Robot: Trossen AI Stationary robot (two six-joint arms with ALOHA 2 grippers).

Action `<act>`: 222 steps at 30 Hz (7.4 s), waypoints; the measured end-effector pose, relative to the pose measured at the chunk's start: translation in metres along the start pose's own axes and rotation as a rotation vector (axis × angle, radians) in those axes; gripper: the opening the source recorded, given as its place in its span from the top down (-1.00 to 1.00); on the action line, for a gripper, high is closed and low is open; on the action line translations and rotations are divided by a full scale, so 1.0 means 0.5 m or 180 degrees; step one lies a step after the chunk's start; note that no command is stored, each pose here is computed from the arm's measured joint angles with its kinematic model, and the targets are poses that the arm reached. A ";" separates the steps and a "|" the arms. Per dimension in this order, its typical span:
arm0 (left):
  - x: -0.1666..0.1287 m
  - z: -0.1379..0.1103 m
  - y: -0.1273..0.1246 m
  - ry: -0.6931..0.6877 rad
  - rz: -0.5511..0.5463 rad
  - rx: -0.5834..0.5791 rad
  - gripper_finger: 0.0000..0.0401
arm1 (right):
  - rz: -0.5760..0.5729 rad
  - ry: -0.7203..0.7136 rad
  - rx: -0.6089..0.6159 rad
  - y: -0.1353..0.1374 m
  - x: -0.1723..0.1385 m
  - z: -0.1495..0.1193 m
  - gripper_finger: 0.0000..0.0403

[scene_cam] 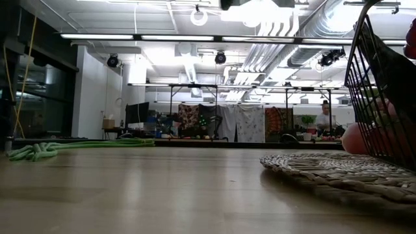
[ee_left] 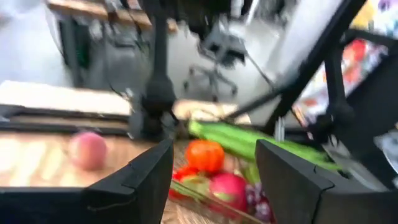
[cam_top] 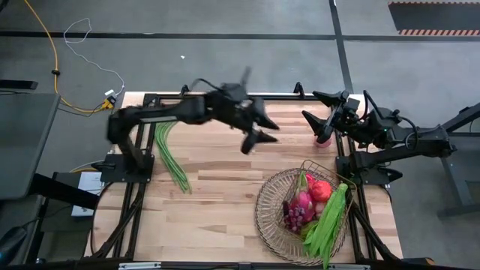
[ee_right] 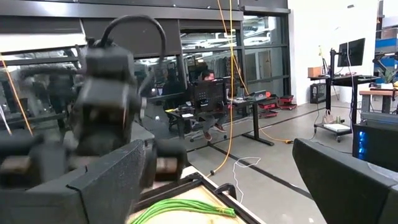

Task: Build produce basket
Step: Put the peach into the wire basket

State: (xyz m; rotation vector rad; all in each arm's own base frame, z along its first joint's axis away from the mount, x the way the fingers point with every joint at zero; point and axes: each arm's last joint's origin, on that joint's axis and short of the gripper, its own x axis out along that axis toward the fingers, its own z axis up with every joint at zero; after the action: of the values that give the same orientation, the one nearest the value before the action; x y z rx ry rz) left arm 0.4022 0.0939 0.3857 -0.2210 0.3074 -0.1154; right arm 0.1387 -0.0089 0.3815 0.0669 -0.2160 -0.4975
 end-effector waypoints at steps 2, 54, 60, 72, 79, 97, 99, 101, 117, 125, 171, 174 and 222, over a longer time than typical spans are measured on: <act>-0.049 0.001 0.001 -0.0199 0.0110 0.0028 -0.09 | 0.0005 0.0000 0.0002 0.000 0.000 0.000 -0.98; -0.417 -0.242 -0.106 -0.1130 0.1081 -0.0020 0.98 | 0.0760 0.0983 0.0973 0.031 0.021 -0.063 -0.98; -0.419 -0.239 -0.107 -0.1181 0.1074 -0.0007 1.00 | -0.1198 0.1852 0.1199 -0.028 0.026 -0.032 -0.98; -0.419 -0.240 -0.106 -0.1169 0.1091 0.0040 1.00 | -0.2972 0.3806 0.1096 -0.145 0.025 -0.169 -0.98; -0.419 -0.240 -0.106 -0.1154 0.1111 0.0092 1.00 | -0.3343 0.3938 0.1514 -0.195 -0.002 -0.295 -0.98; -0.419 -0.240 -0.105 -0.1164 0.1171 0.0085 1.00 | -0.3558 0.3804 0.1874 -0.215 -0.035 -0.390 -0.98; -0.419 -0.240 -0.105 -0.1166 0.1183 0.0083 1.00 | -0.3590 0.3775 0.1877 -0.216 -0.040 -0.401 -0.98; -0.419 -0.240 -0.105 -0.1168 0.1184 0.0083 1.00 | -0.3631 0.3784 0.1885 -0.217 -0.047 -0.411 -0.98; -0.419 -0.239 -0.105 -0.1180 0.1177 0.0049 1.00 | -0.3715 0.3594 0.1757 -0.223 -0.059 -0.438 -0.98; -0.419 -0.239 -0.105 -0.1180 0.1176 0.0049 1.00 | -0.3782 0.3507 0.1740 -0.224 -0.058 -0.438 -0.89; -0.419 -0.239 -0.105 -0.1190 0.1178 0.0025 1.00 | 0.1034 0.0943 0.0632 0.016 0.115 -0.049 -0.57; -0.419 -0.239 -0.105 -0.1191 0.1178 0.0026 1.00 | 0.1026 0.0951 0.0670 0.016 0.115 -0.050 -0.57; -0.419 -0.239 -0.105 -0.1210 0.1158 -0.0081 1.00 | -0.0578 0.4343 0.0794 0.113 -0.112 -0.218 -0.67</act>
State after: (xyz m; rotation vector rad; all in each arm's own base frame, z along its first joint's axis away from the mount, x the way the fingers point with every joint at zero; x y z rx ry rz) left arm 0.1623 0.0500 0.3470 -0.2043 -0.0328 0.2886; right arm 0.1412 0.0686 0.2710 0.6462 1.0753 -0.5090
